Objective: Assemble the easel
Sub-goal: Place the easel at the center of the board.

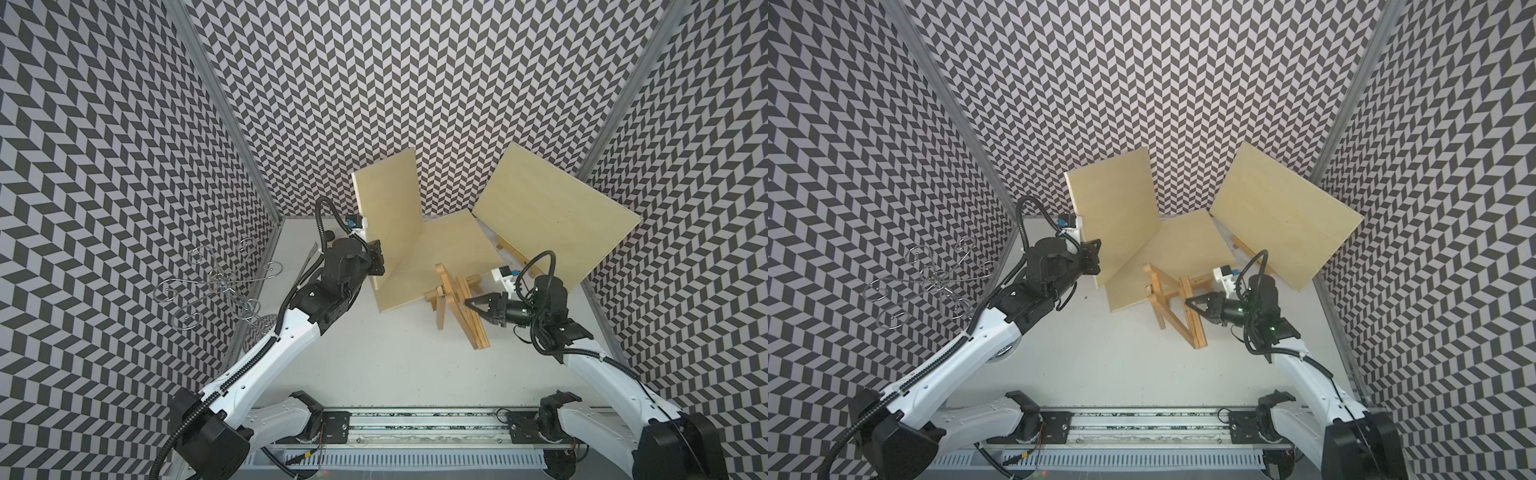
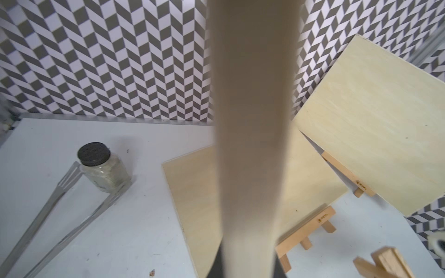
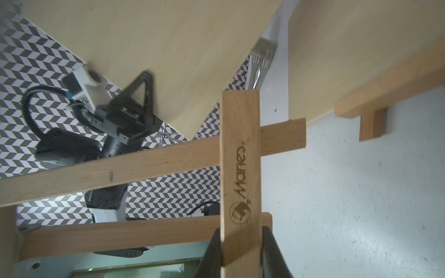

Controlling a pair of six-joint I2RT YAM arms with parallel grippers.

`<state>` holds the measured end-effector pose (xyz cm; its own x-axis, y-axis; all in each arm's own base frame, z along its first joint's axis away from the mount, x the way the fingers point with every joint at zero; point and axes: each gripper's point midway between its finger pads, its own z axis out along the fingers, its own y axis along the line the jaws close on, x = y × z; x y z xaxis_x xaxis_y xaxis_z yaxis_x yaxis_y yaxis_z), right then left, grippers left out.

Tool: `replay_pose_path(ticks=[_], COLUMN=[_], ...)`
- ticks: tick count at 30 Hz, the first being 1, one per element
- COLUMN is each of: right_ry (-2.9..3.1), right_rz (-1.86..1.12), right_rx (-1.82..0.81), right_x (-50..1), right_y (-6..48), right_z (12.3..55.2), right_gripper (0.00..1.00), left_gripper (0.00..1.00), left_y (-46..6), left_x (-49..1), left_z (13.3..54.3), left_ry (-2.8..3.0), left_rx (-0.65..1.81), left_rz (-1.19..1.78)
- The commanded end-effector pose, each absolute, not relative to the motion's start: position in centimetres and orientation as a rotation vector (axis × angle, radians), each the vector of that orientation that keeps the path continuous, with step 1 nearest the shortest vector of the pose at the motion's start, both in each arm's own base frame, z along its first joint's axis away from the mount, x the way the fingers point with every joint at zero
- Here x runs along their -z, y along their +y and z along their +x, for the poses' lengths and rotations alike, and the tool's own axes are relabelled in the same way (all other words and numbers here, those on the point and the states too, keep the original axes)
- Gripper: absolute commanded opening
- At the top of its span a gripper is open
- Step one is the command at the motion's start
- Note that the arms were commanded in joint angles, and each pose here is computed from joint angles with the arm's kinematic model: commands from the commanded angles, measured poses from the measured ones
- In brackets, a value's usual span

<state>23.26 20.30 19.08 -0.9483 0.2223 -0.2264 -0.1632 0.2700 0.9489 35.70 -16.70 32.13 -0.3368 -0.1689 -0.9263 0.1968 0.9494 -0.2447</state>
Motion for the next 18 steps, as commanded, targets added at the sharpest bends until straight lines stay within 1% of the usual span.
replay_pose_path(ticks=[1, 4, 9, 13, 18], right_ry=[2.159, 2.266, 2.379, 2.37, 2.29], right_rz=[-0.09, -0.062, -0.071, -0.145, -0.305], right_rx=[-1.865, -1.862, -1.858, -1.849, -1.819], right_x=[-20.1, -16.7, -13.1, -12.7, -13.4], right_y=[21.5, 22.0, 23.0, 24.2, 25.9], right_z=[22.6, 22.5, 22.5, 23.3, 24.7], right_gripper=[0.0, 0.0, 0.0, 0.0, 0.0], left_gripper=[0.0, 0.0, 0.0, 0.0, 0.0], left_y=[-15.0, -14.9, -14.1, -14.0, -13.8], left_x=[-34.8, -35.4, -36.5, -37.1, -37.3], left_z=[36.3, 36.0, 35.6, 35.4, 35.3], left_ry=[1.803, 1.792, 1.767, 1.755, 1.748], left_rx=[0.288, 0.288, 0.26, 0.257, 0.239], left_rz=[-0.019, -0.016, -0.027, -0.021, -0.011])
